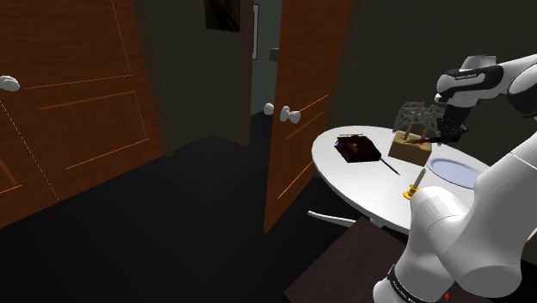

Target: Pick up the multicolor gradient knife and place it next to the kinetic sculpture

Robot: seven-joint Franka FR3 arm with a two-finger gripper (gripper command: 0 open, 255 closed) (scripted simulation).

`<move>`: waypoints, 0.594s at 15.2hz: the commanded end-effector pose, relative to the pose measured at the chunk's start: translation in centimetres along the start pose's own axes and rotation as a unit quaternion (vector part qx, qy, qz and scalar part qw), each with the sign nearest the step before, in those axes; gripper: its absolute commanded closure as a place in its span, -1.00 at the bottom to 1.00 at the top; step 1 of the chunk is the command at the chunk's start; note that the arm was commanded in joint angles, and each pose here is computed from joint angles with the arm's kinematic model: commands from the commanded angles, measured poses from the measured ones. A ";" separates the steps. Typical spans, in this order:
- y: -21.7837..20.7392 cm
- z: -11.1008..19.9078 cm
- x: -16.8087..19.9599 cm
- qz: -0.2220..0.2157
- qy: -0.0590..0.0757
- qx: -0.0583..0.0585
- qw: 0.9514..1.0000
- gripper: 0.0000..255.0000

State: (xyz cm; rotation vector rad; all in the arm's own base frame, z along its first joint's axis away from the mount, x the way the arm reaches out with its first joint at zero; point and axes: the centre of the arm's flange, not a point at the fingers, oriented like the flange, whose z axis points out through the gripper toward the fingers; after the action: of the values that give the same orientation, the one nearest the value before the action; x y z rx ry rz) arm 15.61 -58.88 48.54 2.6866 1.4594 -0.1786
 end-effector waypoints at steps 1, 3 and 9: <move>-0.1 1.0 0.3 0.000 0.000 0.000 1.000 1.00; -0.1 2.1 0.4 0.000 0.000 0.000 1.000 1.00; -0.1 5.2 0.9 0.000 0.000 0.000 1.000 1.00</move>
State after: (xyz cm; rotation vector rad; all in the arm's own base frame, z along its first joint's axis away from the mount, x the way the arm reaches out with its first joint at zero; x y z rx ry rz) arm 15.56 -58.66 43.82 2.6866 1.4595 -0.1787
